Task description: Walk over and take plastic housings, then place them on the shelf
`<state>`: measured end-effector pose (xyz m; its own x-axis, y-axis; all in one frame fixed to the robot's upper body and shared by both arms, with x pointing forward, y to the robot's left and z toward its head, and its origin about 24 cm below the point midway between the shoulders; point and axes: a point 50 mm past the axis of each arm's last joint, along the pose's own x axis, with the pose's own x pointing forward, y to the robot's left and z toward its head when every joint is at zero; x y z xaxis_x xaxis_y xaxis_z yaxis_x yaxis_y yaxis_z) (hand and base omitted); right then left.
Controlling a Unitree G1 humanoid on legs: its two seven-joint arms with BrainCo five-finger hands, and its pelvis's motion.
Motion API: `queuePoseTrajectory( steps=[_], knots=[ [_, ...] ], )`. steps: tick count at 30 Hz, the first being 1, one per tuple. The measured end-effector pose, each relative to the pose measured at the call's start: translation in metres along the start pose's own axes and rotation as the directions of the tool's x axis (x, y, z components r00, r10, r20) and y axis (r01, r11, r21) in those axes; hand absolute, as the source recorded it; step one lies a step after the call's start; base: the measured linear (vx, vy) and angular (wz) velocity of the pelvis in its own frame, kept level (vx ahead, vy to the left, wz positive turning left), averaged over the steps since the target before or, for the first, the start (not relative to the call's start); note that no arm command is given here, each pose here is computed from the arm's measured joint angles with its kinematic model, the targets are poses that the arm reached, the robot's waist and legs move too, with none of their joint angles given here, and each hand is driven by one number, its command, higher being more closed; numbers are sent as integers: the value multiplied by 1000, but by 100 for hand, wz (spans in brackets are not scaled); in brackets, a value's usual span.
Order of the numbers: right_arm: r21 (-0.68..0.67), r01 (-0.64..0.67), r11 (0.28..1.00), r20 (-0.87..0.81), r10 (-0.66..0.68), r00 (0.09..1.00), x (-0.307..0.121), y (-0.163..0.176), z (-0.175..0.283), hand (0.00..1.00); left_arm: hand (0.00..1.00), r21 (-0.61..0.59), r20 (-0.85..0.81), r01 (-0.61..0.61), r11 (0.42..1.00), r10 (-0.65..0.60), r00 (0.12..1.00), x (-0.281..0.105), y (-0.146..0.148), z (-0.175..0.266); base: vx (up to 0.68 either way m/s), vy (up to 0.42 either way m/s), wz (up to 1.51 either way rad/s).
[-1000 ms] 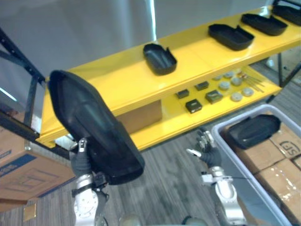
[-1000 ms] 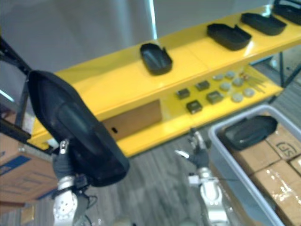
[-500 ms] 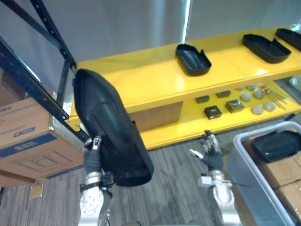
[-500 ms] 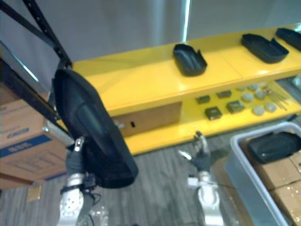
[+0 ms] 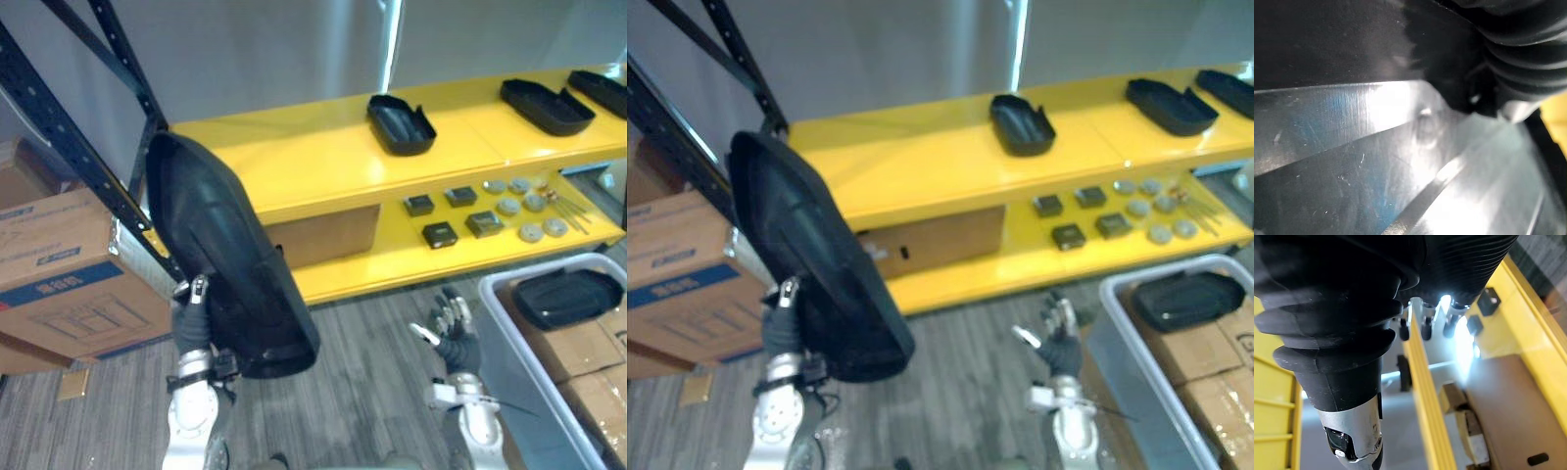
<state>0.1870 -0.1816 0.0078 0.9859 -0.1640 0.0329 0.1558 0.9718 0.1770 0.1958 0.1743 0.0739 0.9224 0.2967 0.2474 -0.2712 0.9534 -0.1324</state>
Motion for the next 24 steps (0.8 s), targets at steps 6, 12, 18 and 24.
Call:
queuePoseTrajectory(
  steps=[6,12,18,24],
  knots=[
    [25,-13,1000,-20,14,1000,2,5,-5,0,100,0,17,-10,1000,10,1000,4,-1,3,25,16,-3],
    [31,-27,999,-3,27,1000,7,9,-3,0,100,-7,36,-2,1000,2,999,8,-4,5,32,17,4],
    [29,-29,999,-7,29,1000,7,9,-3,0,100,-17,33,13,1000,-13,999,7,-4,5,-39,0,3],
    [-9,3,1000,1,-3,1000,9,-4,1,0,100,-15,72,82,996,-81,994,15,-10,11,-102,43,2]
  ],
)
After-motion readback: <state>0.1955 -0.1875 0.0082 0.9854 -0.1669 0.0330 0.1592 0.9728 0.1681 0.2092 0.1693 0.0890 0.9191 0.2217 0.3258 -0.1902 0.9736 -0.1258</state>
